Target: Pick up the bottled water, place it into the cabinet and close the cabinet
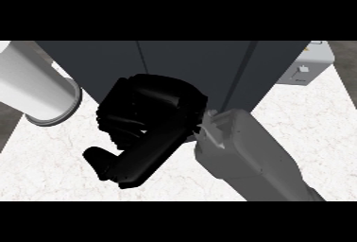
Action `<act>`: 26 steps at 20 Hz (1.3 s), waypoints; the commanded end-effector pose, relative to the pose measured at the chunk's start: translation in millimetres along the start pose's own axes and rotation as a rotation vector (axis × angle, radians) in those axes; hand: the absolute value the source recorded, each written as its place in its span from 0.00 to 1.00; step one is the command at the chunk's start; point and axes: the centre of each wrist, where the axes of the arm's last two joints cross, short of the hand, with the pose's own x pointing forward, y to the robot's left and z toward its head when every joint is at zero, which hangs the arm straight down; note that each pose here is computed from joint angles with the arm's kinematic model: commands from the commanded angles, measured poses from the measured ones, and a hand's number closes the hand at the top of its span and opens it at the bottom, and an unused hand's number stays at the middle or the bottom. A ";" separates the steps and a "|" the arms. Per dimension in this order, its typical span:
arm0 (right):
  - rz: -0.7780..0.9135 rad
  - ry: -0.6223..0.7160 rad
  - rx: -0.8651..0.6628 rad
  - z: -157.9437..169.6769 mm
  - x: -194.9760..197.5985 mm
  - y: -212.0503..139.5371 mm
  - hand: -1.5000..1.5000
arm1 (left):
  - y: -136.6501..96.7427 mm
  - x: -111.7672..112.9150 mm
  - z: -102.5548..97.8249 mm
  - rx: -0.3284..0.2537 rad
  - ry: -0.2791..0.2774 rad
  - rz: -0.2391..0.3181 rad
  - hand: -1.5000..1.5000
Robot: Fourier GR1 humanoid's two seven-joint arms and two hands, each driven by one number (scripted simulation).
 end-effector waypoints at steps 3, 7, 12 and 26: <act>-0.045 -0.010 -0.102 -2.4 -17.2 -43.0 1.00 | 3.7 12.3 19.9 -0.019 -0.021 0.022 0.00; -0.040 -0.072 -0.194 27.6 -0.6 -76.8 1.00 | -4.8 14.9 14.5 -0.004 -0.032 0.023 0.00; 0.083 -0.130 -0.214 16.6 -26.5 -94.7 1.00 | 4.7 15.4 15.8 -0.004 -0.024 0.029 0.00; 0.252 -0.300 -0.386 11.2 54.5 -96.6 0.00 | 8.4 11.4 5.5 -0.027 -0.017 0.009 0.00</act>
